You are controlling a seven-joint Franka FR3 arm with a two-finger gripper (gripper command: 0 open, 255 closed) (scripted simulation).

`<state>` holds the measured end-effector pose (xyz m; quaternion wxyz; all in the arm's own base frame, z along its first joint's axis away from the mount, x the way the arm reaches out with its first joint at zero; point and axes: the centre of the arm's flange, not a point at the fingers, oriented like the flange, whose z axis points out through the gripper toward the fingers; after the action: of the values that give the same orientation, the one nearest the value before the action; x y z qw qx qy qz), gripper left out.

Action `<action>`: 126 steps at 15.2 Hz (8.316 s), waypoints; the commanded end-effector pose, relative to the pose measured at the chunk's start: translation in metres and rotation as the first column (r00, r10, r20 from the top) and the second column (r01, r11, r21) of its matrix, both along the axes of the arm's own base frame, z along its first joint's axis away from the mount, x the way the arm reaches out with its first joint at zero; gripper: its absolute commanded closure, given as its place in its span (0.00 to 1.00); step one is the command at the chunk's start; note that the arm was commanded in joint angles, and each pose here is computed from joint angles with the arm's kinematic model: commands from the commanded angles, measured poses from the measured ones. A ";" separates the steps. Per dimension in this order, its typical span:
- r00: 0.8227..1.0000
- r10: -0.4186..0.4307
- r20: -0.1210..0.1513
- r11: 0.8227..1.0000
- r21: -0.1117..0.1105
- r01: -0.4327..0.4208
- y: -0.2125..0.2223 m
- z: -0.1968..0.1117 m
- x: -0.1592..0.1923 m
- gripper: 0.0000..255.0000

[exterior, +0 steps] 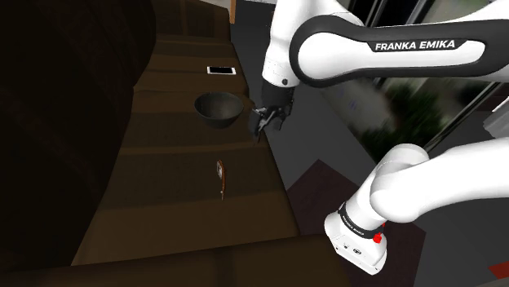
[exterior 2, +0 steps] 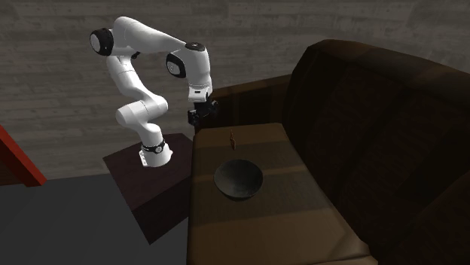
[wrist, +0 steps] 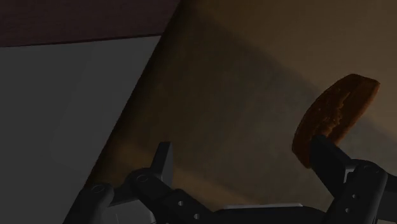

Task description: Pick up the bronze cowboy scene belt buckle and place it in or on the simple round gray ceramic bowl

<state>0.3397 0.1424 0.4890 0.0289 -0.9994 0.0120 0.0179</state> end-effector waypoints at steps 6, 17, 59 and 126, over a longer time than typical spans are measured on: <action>0.995 -0.102 -0.004 0.995 -0.003 0.102 0.070 -0.053 0.033 0.00; 0.987 -0.161 -0.007 0.987 -0.005 0.161 0.113 -0.115 0.054 0.00; 0.987 -0.161 -0.007 0.987 -0.005 0.161 0.113 -0.002 0.054 1.00; 0.987 -0.161 -0.007 0.987 -0.005 0.161 -0.076 0.031 0.295 0.00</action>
<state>0.6342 0.0674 0.5171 0.0279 -0.9951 0.0929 0.0180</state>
